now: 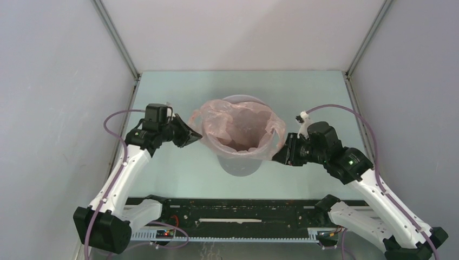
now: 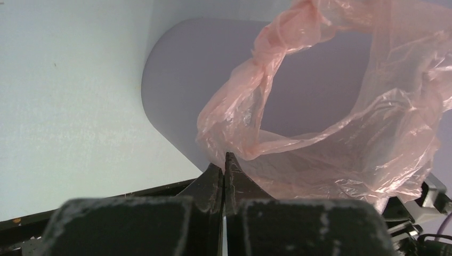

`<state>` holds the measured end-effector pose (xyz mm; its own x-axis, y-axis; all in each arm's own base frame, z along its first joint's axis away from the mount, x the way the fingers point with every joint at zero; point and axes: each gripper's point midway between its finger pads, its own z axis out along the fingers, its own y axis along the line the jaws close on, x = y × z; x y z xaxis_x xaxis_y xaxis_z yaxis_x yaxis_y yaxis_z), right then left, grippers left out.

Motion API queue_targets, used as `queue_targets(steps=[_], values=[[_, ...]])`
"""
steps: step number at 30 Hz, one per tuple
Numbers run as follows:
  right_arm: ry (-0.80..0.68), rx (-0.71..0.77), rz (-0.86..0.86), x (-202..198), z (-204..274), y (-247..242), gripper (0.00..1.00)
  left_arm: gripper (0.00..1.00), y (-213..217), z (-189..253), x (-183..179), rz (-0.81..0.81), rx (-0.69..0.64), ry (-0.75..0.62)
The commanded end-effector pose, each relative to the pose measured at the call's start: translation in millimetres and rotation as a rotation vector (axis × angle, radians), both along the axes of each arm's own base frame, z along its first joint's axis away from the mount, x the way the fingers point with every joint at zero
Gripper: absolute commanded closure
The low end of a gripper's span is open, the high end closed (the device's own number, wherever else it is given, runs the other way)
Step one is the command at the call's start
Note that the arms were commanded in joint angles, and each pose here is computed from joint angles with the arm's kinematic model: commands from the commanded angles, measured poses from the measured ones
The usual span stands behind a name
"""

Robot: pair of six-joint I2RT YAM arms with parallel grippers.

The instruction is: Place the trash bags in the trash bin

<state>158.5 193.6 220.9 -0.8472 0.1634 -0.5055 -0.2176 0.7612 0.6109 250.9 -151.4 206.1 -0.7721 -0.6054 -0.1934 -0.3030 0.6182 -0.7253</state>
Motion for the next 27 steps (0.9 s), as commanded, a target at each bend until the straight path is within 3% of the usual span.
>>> queue_targets(steps=[1,4,8,13,17,22,27], values=[[-0.144,-0.037,0.021,-4.1,18.9,-16.7,0.64,1.00,-1.0,-10.7,-8.8,-0.020,0.009,-0.004],[-0.158,-0.013,0.017,-8.2,28.8,-18.4,0.56,1.00,2.9,-20.4,-16.0,-0.021,0.031,0.007],[-0.215,0.023,0.040,-10.1,60.6,-16.3,0.39,1.00,3.4,-19.7,-15.0,-0.037,0.047,0.004],[-0.404,-0.147,0.021,8.1,115.3,-44.5,0.16,0.96,1.3,-12.0,-18.4,-0.068,0.045,-0.004],[-0.441,-0.171,0.046,35.1,146.9,-29.7,0.14,0.92,-2.3,-6.8,-17.4,-0.082,0.026,-0.024],[-0.384,-0.190,-0.087,73.9,155.8,-28.6,0.13,0.88,-6.5,2.8,-12.7,-0.095,0.013,-0.040],[-0.430,-0.186,-0.029,102.8,160.3,-8.4,0.17,0.87,-7.1,4.3,-11.6,-0.100,0.016,-0.048]])
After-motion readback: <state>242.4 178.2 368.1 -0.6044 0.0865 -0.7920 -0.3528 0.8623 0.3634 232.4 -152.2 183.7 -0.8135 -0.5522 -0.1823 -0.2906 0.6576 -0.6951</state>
